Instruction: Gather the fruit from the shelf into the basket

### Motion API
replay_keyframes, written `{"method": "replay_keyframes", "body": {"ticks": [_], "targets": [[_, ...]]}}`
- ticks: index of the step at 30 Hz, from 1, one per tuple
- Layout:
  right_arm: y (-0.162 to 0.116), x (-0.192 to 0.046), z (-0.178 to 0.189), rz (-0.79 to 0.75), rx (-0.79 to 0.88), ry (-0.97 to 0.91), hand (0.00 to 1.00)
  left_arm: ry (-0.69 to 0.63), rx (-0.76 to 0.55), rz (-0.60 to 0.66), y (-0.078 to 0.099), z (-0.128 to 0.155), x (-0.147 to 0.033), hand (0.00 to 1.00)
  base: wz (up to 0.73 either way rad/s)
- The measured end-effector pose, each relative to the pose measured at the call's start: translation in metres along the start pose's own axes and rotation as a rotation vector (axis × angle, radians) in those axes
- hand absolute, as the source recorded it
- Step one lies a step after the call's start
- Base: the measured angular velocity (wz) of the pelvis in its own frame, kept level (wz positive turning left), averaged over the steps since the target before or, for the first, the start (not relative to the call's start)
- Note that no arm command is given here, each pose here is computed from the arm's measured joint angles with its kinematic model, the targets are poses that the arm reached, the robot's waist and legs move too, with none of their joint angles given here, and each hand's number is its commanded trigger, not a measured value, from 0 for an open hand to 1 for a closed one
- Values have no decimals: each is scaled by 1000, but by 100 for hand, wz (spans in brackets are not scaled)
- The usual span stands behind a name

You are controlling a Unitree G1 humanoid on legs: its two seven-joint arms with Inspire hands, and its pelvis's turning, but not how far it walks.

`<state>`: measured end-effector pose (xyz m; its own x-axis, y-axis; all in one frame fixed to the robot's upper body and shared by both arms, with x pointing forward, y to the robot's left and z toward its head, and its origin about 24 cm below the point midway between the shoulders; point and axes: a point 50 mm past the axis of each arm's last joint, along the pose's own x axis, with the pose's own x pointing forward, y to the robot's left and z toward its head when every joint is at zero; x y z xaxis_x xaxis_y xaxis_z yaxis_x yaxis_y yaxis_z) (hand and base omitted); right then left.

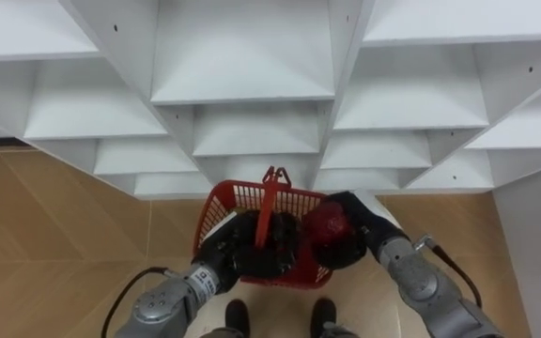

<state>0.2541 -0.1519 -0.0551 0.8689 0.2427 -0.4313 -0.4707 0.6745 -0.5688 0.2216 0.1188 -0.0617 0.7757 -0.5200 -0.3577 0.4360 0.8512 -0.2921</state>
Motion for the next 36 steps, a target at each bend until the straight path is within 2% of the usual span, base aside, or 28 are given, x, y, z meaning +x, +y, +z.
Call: {"method": "replay_keyframes", "body": {"ticks": [17, 18, 20, 22, 23, 36], "targets": [[-5, 3, 6, -8, -14, -17, 100, -29, -28, -44, -3, 5, 1, 100, 0], [-5, 4, 6, -8, -14, -18, 97, -30, -28, -47, -3, 5, 1, 100, 0], [-6, 4, 7, -9, -16, -22, 71, -31, -29, -53, -4, 5, 2, 100, 0], [-6, 5, 8, -11, -17, -25, 4, -30, -29, -61, -4, 5, 2, 100, 0], [-7, 5, 9, -11, -17, -27, 0, -28, -28, -68, -6, 5, 2, 100, 0], [-2, 6, 11, 27, -14, -36, 0, -10, -13, -111, -9, 2, 2, 100, 0]]}}
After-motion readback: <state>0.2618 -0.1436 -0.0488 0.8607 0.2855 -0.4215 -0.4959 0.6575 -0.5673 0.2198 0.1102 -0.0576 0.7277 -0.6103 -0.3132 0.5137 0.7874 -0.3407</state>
